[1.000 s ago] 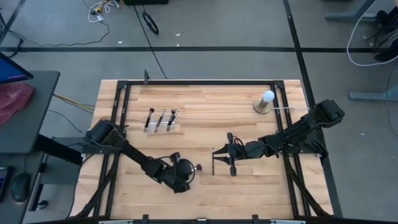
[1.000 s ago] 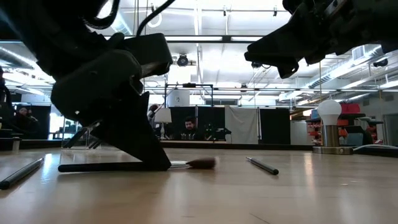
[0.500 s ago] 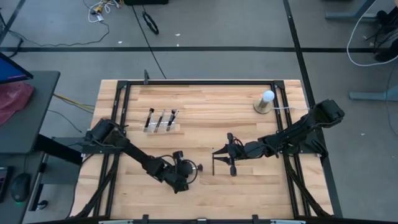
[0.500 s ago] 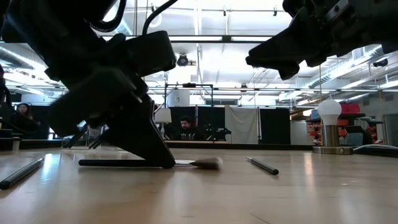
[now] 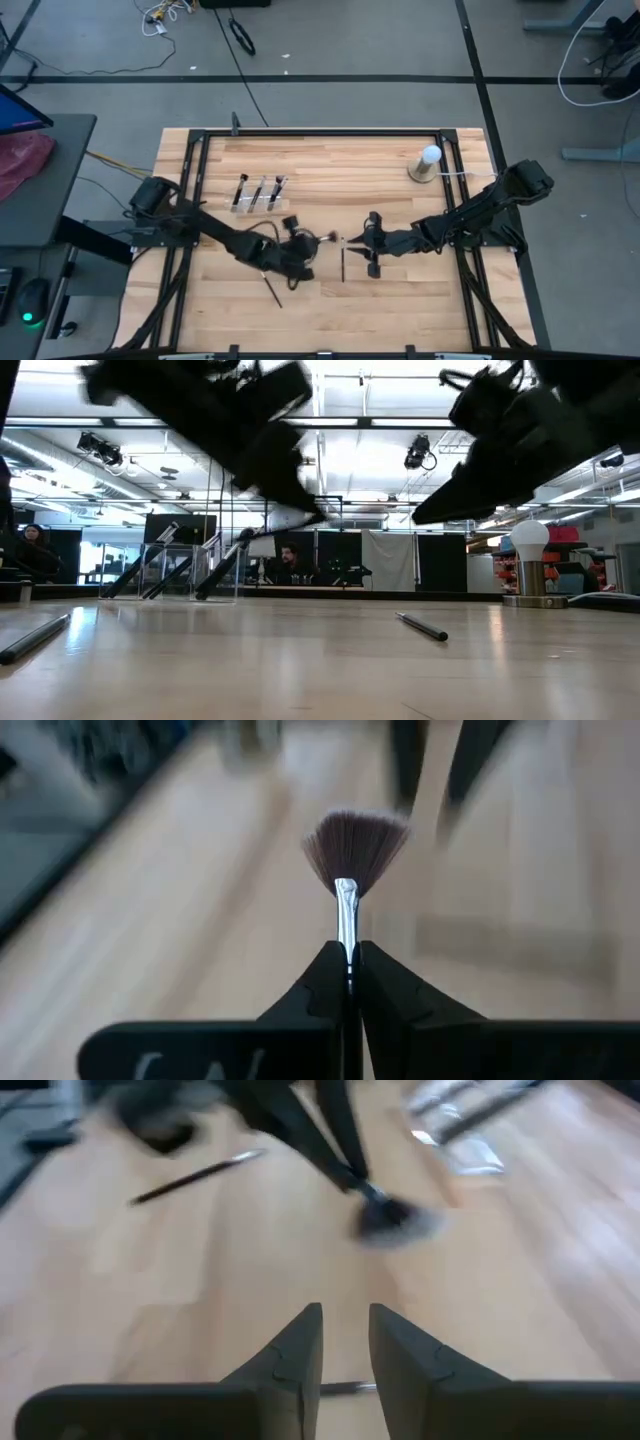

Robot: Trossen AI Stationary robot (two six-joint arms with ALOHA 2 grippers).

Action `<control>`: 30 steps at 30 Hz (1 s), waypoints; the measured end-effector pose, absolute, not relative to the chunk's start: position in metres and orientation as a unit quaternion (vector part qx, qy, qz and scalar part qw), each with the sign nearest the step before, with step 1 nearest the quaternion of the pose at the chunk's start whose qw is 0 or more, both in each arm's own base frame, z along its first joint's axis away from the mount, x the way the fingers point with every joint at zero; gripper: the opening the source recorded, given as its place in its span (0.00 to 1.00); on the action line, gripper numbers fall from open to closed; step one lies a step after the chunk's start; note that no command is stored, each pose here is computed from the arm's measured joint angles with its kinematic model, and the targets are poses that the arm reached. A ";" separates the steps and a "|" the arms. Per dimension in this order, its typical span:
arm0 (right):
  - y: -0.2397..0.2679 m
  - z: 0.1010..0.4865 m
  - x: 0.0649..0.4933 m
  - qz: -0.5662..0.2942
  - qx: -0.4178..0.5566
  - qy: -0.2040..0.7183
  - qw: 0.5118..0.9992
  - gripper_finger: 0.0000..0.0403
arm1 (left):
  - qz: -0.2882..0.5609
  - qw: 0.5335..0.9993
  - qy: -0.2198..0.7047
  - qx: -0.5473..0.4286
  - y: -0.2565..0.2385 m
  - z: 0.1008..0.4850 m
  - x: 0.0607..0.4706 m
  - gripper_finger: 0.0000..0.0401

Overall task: Pick & Place Makeup Brushes
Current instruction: Put the black highlighter brush into the transparent organizer

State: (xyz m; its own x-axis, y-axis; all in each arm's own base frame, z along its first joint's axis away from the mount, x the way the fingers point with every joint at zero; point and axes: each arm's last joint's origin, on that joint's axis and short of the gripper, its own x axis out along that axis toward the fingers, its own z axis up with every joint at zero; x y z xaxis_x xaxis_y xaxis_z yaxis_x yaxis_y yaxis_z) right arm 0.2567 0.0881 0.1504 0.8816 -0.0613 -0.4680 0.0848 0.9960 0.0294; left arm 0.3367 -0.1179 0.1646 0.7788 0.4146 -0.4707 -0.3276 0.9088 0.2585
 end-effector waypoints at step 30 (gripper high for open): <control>0.098 0.175 0.267 -0.144 0.030 0.050 0.988 0.35 | 0.188 0.967 0.132 0.109 -0.112 0.198 0.357 0.06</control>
